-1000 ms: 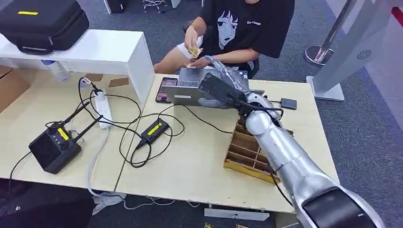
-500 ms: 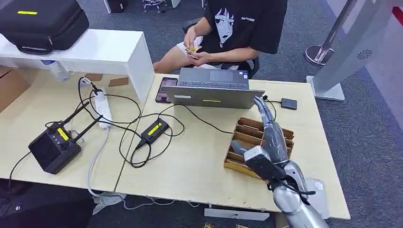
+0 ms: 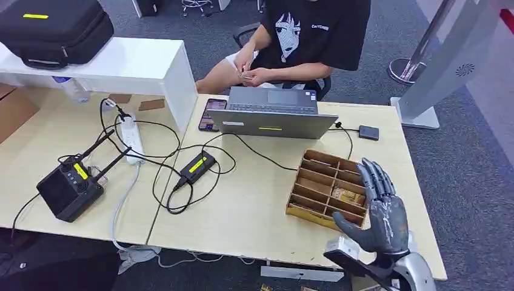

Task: Pass the card to the sensor for recognition and then transmit it.

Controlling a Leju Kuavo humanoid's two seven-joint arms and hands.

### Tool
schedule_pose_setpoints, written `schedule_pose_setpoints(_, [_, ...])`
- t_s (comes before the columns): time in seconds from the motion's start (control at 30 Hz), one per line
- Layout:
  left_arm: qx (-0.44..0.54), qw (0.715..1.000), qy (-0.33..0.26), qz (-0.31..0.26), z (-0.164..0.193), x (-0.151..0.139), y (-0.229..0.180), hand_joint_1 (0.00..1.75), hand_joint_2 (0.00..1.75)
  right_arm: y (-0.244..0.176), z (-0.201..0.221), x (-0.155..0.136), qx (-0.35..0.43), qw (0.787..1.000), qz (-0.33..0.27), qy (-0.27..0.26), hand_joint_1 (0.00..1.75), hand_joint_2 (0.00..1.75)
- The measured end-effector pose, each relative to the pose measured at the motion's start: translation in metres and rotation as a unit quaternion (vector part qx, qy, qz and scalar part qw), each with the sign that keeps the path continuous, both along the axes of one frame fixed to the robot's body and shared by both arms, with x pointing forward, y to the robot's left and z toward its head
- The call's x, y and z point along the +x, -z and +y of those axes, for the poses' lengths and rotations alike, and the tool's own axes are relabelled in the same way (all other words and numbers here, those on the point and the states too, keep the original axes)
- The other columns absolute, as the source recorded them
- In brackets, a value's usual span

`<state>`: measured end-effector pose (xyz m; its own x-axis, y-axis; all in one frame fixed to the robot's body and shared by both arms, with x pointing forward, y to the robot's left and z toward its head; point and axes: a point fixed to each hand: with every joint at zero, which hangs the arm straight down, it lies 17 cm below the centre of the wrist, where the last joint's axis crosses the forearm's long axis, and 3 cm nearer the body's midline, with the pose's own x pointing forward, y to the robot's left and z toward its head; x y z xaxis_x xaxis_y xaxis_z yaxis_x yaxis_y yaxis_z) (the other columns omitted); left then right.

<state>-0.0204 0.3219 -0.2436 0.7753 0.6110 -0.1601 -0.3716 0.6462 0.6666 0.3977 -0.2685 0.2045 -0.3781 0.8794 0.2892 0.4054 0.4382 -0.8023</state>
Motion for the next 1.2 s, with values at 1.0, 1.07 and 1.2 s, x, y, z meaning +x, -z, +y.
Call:
schedule_pose_setpoints(1.0, [0.004, 1.0, 0.019, 0.003, 0.006, 0.004, -0.001, 0.0, 1.75, 0.062, -0.01, 0.01, -0.132, 0.984, 0.122, -0.007, 0.0, 1.75])
schedule_pose_setpoints(1.07, [0.005, 1.0, 0.021, 0.003, 0.007, 0.004, -0.001, 0.0, 1.75, 0.067, -0.009, 0.016, -0.135, 0.982, 0.13, -0.005, 0.0, 1.75])
schedule_pose_setpoints(1.2, [0.006, 1.0, 0.025, 0.002, 0.008, 0.005, -0.001, 0.0, 1.75, 0.08, -0.006, 0.025, -0.138, 0.979, 0.147, -0.002, 0.0, 1.75])
